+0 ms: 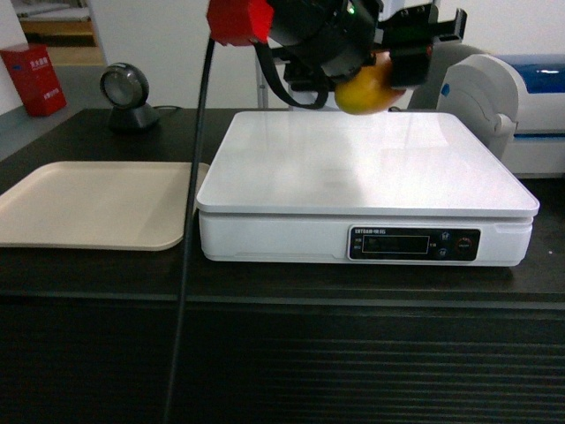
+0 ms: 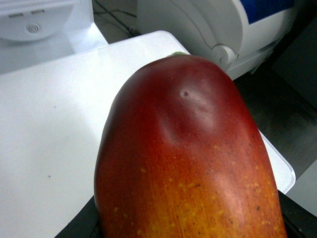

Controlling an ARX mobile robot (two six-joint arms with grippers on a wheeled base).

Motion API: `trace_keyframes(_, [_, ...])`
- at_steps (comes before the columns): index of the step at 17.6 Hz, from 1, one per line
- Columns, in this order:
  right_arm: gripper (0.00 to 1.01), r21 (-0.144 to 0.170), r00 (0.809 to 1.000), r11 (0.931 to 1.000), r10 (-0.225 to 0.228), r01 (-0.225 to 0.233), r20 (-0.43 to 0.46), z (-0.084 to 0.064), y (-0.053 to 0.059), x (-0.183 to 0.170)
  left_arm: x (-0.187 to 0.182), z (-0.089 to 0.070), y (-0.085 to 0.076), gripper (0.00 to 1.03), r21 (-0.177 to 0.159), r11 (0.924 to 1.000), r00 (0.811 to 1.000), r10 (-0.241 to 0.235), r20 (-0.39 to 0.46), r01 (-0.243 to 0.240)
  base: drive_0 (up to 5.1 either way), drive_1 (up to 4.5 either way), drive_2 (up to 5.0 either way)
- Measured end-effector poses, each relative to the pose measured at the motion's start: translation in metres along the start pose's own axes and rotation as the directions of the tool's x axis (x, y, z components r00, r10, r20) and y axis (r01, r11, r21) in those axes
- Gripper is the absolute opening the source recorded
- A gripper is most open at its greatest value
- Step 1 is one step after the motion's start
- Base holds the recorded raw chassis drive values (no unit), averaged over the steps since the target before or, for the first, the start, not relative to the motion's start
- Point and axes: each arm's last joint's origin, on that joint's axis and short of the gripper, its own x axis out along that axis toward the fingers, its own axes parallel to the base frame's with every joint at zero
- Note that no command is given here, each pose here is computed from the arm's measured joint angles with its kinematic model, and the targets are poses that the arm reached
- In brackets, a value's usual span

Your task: Place dark red mango on scale at checkout

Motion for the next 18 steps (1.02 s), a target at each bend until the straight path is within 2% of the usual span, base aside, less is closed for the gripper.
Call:
trace_keyframes(2, [0.98,0.0,1.0,1.0,0.0,0.0,0.0,0.0,0.0,0.0,0.022,-0.008,0.002,0.6,-0.083,0.9965,0.998,0.005,-0.058,-0.009,0.0,0.0,0.0])
trace_keyframes(4, [0.98,0.0,1.0,1.0,0.0,0.0,0.0,0.0,0.0,0.0,0.039,-0.011,0.006,0.6,-0.163,0.9855,0.995,0.031,-0.098,-0.047,0.0,0.0,0.0])
trace_keyframes(6, [0.98,0.0,1.0,1.0,0.0,0.0,0.0,0.0,0.0,0.0,0.05,-0.01,0.011,0.6,-0.211,0.9724,0.99,0.076,-0.118,-0.1,0.0,0.0,0.0])
trace_keyframes(7, [0.98,0.0,1.0,1.0,0.0,0.0,0.0,0.0,0.0,0.0,0.059,-0.006,0.014,0.6,-0.231,0.9604,0.984,0.129,-0.125,-0.156,0.0,0.0,0.0])
trace_keyframes(8, [0.98,0.0,1.0,1.0,0.0,0.0,0.0,0.0,0.0,0.0,0.07,-0.01,0.022,0.6,-0.222,0.9444,0.966,0.214,-0.144,-0.242,0.0,0.0,0.0])
trace_keyframes(9, [0.98,0.0,1.0,1.0,0.0,0.0,0.0,0.0,0.0,0.0,0.076,-0.018,0.024,0.6,-0.188,0.9431,0.955,0.244,-0.167,-0.274,0.0,0.0,0.0])
trace_keyframes(11, [0.98,0.0,1.0,1.0,0.0,0.0,0.0,0.0,0.0,0.0,0.076,-0.018,0.024,0.6,-0.156,0.9437,0.95,0.266,-0.166,-0.291,0.0,0.0,0.0])
trace_keyframes(13, [0.98,0.0,1.0,1.0,0.0,0.0,0.0,0.0,0.0,0.0,0.077,-0.018,0.023,0.6,-0.144,0.9457,0.949,0.267,-0.165,-0.291,0.0,0.0,0.0])
trace_keyframes(14, [0.98,0.0,1.0,1.0,0.0,0.0,0.0,0.0,0.0,0.0,0.077,-0.018,0.023,0.63,-0.135,0.9477,0.95,0.267,-0.161,-0.289,0.0,0.0,0.0])
trace_keyframes(16, [0.98,0.0,1.0,1.0,0.0,0.0,0.0,0.0,0.0,0.0,0.078,-0.017,0.022,0.86,-0.119,0.9537,0.956,0.259,-0.14,-0.276,0.0,0.0,0.0])
trace_keyframes(18, [0.98,0.0,1.0,1.0,0.0,0.0,0.0,0.0,0.0,0.0,0.079,-0.017,0.022,0.99,-0.107,0.9574,0.959,0.254,-0.13,-0.268,0.0,0.0,0.0])
